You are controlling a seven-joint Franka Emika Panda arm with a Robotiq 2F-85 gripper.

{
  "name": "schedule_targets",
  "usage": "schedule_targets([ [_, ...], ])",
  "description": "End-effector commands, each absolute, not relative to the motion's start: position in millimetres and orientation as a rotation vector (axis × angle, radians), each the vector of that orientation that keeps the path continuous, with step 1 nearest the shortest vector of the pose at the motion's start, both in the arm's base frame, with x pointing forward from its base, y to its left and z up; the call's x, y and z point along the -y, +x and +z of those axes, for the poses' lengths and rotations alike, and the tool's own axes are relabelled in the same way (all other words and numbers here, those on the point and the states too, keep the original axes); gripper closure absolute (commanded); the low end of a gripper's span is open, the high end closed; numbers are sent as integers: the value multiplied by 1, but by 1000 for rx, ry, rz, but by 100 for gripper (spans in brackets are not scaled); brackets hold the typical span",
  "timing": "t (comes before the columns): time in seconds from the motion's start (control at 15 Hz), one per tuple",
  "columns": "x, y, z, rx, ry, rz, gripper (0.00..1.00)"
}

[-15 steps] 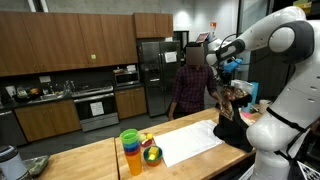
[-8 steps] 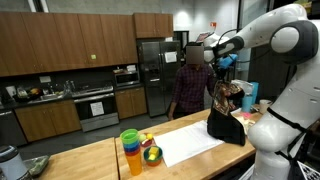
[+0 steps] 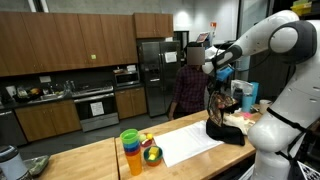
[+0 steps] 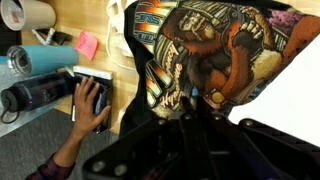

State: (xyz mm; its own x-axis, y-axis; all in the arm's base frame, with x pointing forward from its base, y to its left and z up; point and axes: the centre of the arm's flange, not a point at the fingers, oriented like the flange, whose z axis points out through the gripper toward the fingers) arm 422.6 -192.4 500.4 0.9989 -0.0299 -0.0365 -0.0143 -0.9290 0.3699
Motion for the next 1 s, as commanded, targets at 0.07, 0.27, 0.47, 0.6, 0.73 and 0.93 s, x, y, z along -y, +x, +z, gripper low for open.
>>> schedule_targets([
  [0.07, 184, 418, 464, 50, 2780, -32, 98],
  [0.27, 182, 419, 450, 55, 2788, -46, 98],
  [0.47, 188, 417, 451, 26, 2761, -55, 98],
  [0.6, 201, 409, 478, 29, 2695, -37, 98],
  [0.73, 211, 407, 505, 45, 2666, -27, 98],
  [0.93, 224, 403, 554, 102, 2610, 35, 98],
])
